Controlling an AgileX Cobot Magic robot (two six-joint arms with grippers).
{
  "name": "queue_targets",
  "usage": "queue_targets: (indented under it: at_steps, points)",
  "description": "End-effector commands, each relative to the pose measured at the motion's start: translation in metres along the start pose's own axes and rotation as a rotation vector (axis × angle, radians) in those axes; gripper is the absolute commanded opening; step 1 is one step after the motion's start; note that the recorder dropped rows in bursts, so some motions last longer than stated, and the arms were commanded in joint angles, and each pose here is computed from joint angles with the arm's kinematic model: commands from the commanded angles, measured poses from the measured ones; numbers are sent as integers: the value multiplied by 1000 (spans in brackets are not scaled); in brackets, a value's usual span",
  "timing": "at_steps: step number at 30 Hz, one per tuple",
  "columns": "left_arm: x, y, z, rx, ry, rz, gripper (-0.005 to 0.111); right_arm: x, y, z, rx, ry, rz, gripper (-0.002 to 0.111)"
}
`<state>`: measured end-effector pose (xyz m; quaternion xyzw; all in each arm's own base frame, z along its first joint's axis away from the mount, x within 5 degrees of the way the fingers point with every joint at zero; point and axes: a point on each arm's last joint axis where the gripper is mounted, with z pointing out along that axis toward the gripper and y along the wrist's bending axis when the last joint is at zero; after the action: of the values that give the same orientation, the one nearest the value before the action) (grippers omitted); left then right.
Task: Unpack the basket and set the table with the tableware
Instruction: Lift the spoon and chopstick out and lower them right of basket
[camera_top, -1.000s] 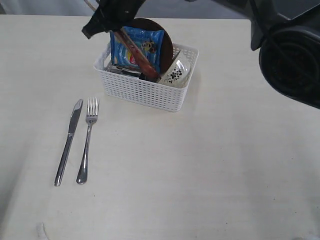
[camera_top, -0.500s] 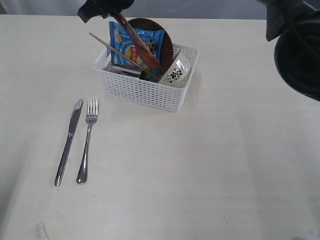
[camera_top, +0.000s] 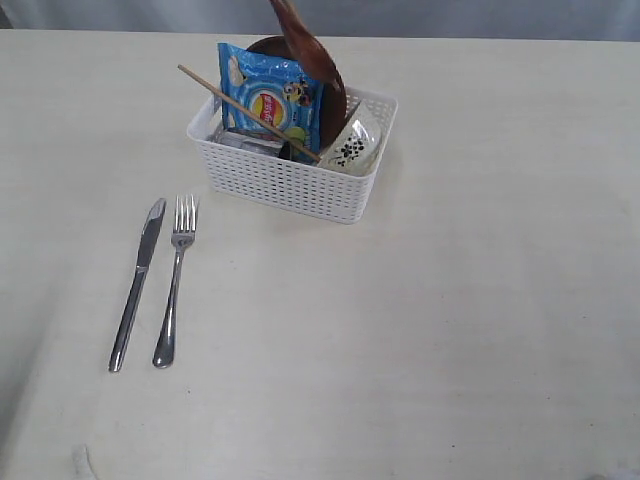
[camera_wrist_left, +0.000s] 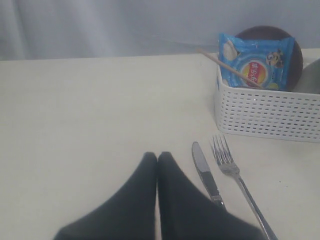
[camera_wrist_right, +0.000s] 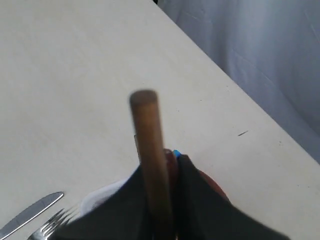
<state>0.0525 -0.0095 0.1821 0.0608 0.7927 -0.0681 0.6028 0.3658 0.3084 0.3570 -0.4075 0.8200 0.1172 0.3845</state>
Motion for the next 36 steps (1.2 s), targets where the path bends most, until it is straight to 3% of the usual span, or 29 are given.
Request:
queue_targets:
  at_steps: [1, 10, 18, 22, 26, 30, 36]
  points:
    - [0, 0, 0, 3, -10, 6, 0, -1, -4, -24, 31, 34, 33, -1]
    - [0, 0, 0, 3, -10, 6, 0, 17, -16, -35, 120, 238, 105, -1]
    - [0, 0, 0, 3, -10, 6, 0, 49, -83, -33, 254, 315, 319, -1]
    - [0, 0, 0, 3, -10, 6, 0, 92, -125, -26, 316, 417, 508, -1]
    - [0, 0, 0, 3, -10, 6, 0, 159, -152, -8, 324, 606, 676, -1]
    - [0, 0, 0, 3, -10, 6, 0, 228, -161, 10, 273, 789, 814, -1]
    - [0, 0, 0, 3, -10, 6, 0, 298, -172, 28, 215, 822, 966, -1]
